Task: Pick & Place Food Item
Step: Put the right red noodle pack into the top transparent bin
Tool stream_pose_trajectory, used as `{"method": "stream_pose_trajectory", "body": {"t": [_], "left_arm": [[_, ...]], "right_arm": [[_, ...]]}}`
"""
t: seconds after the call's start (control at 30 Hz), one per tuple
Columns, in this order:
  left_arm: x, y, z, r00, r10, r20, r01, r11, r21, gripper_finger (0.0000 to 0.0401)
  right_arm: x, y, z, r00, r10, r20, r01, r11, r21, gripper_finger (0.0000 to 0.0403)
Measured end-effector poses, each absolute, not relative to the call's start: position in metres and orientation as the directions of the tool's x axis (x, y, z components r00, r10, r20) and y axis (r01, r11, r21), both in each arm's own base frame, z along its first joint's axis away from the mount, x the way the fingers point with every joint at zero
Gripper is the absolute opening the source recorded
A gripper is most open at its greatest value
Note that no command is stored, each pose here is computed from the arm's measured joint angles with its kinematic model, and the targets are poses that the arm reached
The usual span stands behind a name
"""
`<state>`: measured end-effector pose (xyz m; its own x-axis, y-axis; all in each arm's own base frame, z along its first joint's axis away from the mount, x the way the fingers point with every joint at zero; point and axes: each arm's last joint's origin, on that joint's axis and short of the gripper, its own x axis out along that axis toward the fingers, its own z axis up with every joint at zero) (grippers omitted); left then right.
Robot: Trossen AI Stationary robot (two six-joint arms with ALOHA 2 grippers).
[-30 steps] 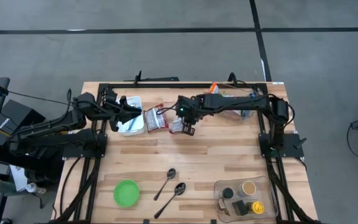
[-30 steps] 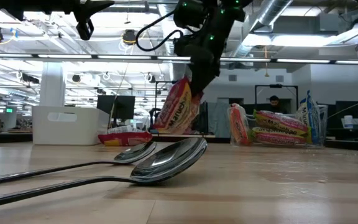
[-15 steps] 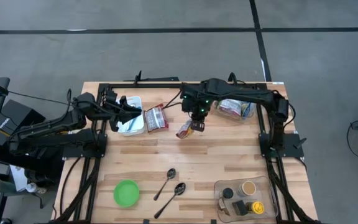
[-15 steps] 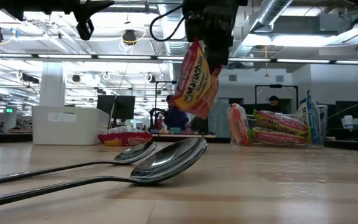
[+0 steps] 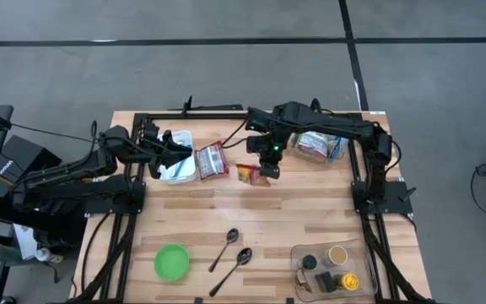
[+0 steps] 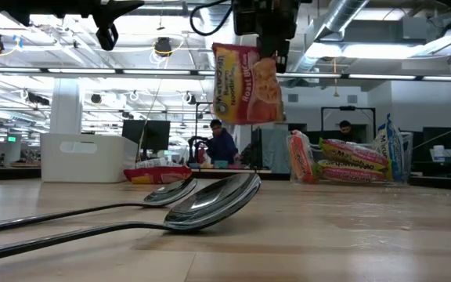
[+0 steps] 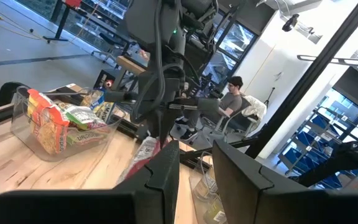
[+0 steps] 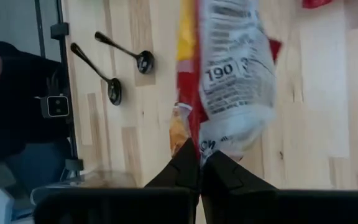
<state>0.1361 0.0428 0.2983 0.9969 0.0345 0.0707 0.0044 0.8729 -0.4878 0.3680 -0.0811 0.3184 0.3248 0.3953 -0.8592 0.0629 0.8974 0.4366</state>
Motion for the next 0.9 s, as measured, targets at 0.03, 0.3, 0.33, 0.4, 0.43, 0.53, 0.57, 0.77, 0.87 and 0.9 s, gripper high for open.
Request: {"method": "stream_pose_trajectory", "body": {"t": [0.03, 0.3, 0.33, 0.4, 0.43, 0.53, 0.57, 0.77, 0.87, 0.9], "left_arm": [[0.136, 0.043, 0.298, 0.997, 0.035, 0.071, 0.004, 0.873, -0.488, 0.0092], [0.136, 0.043, 0.298, 0.997, 0.039, 0.071, 0.001, 0.873, -0.488, 0.0092], [0.136, 0.043, 0.298, 0.997, 0.039, 0.070, 0.001, 0.873, -0.488, 0.0092], [0.136, 0.043, 0.298, 0.997, 0.038, 0.071, 0.001, 0.873, -0.488, 0.0092], [0.136, 0.043, 0.298, 0.997, 0.039, 0.071, 0.001, 0.873, -0.488, 0.0092], [0.136, 0.043, 0.298, 0.997, 0.038, 0.071, 0.001, 0.873, -0.488, 0.0092], [0.136, 0.043, 0.298, 0.997, 0.038, 0.071, 0.001, 0.873, -0.488, 0.0092], [0.136, 0.043, 0.298, 0.997, 0.038, 0.071, 0.002, 0.873, -0.488, 0.0092], [0.136, 0.043, 0.298, 0.997, 0.037, 0.071, 0.002, 0.873, -0.488, 0.0092], [0.136, 0.043, 0.298, 0.997, 0.038, 0.071, 0.002, 0.873, -0.488, 0.0092]], "right_arm": [[0.369, -0.082, 0.319, 0.332, 0.393, -0.857, 0.061, 0.898, 0.435, 0.0000], [0.373, -0.096, 0.320, 0.401, 0.271, -0.875, 0.090, 0.939, 0.332, 0.0000], [0.372, -0.099, 0.320, 0.398, 0.250, -0.883, 0.108, 0.943, 0.315, 0.0000], [0.370, -0.107, 0.319, 0.394, 0.227, -0.891, 0.140, 0.943, 0.302, 0.0000], [0.369, -0.110, 0.319, 0.393, 0.224, -0.892, 0.152, 0.941, 0.304, 0.0000], [0.362, -0.119, 0.319, 0.379, 0.217, -0.899, 0.186, 0.934, 0.304, 0.0000], [0.360, -0.123, 0.320, 0.378, 0.214, -0.901, 0.197, 0.932, 0.304, 0.0000], [0.351, -0.138, 0.327, 0.414, 0.186, -0.891, 0.287, 0.902, 0.322, 0.0000], [0.351, -0.142, 0.329, 0.434, 0.173, -0.884, 0.330, 0.882, 0.335, 0.0000], [0.351, -0.143, 0.329, 0.439, 0.171, -0.882, 0.344, 0.875, 0.341, 0.0000]]}}
